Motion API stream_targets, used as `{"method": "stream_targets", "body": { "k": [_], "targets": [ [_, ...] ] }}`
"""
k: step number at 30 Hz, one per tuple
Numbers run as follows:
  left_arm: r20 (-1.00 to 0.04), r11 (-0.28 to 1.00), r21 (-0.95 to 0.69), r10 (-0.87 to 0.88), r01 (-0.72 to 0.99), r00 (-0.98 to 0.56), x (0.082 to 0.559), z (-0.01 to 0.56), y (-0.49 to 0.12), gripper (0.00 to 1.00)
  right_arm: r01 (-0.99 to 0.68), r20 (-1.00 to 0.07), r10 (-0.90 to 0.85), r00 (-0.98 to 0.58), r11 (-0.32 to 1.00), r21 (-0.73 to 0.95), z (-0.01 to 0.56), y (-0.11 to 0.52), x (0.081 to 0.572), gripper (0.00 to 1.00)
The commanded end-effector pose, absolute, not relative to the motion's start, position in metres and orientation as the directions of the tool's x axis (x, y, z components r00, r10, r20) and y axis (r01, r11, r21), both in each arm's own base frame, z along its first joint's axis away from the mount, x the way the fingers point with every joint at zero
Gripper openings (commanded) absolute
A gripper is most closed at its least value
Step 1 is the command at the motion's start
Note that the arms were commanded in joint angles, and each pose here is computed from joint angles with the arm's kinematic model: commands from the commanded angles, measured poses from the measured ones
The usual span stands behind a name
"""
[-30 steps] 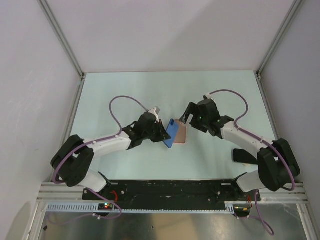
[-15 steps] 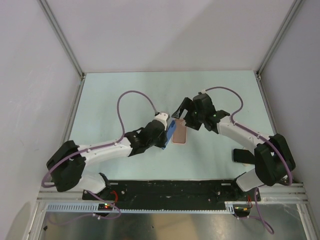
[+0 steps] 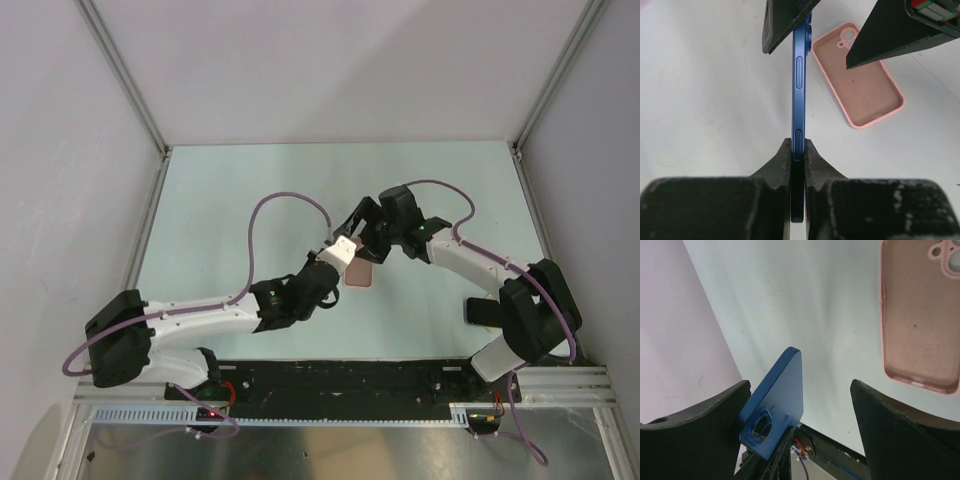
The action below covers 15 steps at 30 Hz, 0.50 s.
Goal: Put the phone into the phone case
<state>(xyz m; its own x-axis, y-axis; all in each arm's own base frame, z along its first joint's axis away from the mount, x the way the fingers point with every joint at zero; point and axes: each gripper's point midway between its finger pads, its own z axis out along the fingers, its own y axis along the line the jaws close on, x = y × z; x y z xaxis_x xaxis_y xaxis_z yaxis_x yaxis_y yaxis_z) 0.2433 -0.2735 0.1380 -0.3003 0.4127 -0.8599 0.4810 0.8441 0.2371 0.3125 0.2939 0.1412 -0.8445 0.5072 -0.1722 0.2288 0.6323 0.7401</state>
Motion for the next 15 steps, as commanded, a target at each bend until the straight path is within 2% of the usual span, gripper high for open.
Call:
{"method": "stream_targets", "body": {
  "k": [1,11,15],
  "targets": [
    [-0.902,0.870,0.343,0.411,0.354,-0.134,0.259,0.182,-0.268,0.00,0.220,-0.125,0.493,-0.861,0.583,0.782,0.162,0.308,0.312,0.84],
    [-0.836,0.806,0.505,0.546,0.308,-0.057,0.261,0.177,-0.283,0.04,0.231,-0.076,0.470,-0.879,0.562,0.794,0.164,0.313,0.304,0.62],
    [-0.830,0.800,0.518,0.556,0.303,-0.049,0.262,0.176,-0.286,0.08,0.238,-0.063,0.466,-0.883,0.558,0.795,0.163,0.313,0.304,0.44]
  ]
}}
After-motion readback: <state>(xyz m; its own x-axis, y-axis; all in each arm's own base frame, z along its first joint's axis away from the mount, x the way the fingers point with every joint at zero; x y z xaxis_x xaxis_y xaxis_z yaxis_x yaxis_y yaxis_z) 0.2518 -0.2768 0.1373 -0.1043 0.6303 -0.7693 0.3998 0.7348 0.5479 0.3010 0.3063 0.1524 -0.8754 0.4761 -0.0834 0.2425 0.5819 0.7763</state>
